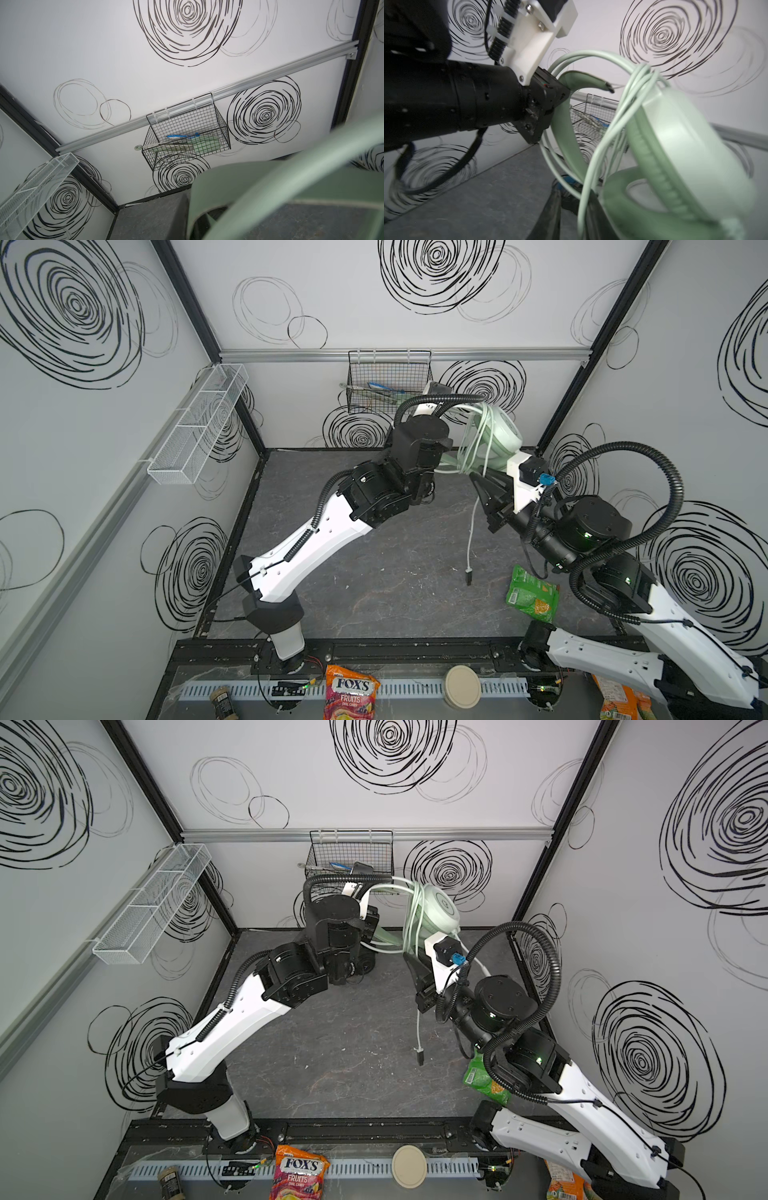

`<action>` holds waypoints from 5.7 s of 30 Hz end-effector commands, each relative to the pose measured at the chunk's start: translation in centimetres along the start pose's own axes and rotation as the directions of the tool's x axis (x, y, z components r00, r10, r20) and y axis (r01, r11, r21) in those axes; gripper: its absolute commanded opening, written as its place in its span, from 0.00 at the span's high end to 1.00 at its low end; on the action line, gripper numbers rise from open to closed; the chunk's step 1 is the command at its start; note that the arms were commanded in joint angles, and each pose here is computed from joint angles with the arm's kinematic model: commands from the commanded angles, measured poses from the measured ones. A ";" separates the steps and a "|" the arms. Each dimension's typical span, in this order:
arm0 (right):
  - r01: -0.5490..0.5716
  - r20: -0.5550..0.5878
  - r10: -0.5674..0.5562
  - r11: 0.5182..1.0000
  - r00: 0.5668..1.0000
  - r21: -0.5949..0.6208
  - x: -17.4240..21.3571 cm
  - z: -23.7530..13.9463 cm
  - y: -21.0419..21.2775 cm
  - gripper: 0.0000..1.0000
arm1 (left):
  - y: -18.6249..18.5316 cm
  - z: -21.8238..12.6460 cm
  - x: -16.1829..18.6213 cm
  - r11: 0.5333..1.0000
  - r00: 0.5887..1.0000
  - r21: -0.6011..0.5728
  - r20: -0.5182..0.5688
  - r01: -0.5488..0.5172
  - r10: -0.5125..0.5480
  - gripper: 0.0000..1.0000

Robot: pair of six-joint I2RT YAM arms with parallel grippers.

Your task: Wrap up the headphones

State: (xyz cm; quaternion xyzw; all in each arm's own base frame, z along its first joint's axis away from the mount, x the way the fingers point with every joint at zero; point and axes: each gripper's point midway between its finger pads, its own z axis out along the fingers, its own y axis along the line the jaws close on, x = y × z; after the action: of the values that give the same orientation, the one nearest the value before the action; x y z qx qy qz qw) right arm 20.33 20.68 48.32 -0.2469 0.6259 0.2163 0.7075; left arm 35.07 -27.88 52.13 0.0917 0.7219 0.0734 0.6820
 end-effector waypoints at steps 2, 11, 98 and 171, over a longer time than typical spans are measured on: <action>-0.023 0.040 0.025 0.999 0.999 -0.047 -1.0 -1.0 0.6 0.53 | 3.4 -1.1 -3.1 0.959 0.957 -0.004 0.062 0.282 -0.282 1.00; -0.132 0.012 0.133 0.989 0.991 -0.062 2.6 -3.6 0.4 0.42 | 4.8 -1.4 -2.3 0.925 0.928 0.067 -0.006 0.373 -0.374 1.00; -0.886 -0.178 0.894 -0.348 -0.412 0.306 26.0 1.4 -4.0 0.03 | -3.1 3.4 3.5 0.631 0.761 0.431 -0.292 0.645 -0.578 1.00; -0.879 -0.058 0.885 -0.449 -0.462 0.162 26.4 -1.2 -6.1 0.03 | -11.3 -1.0 4.9 0.376 0.729 0.678 -0.355 0.632 -0.586 1.00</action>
State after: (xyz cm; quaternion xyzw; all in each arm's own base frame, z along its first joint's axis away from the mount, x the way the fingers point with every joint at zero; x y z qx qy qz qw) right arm 26.55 15.25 21.98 0.4014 0.6119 0.6678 0.1356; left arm 34.58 -37.90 36.77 0.0983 0.7739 -0.4083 0.4739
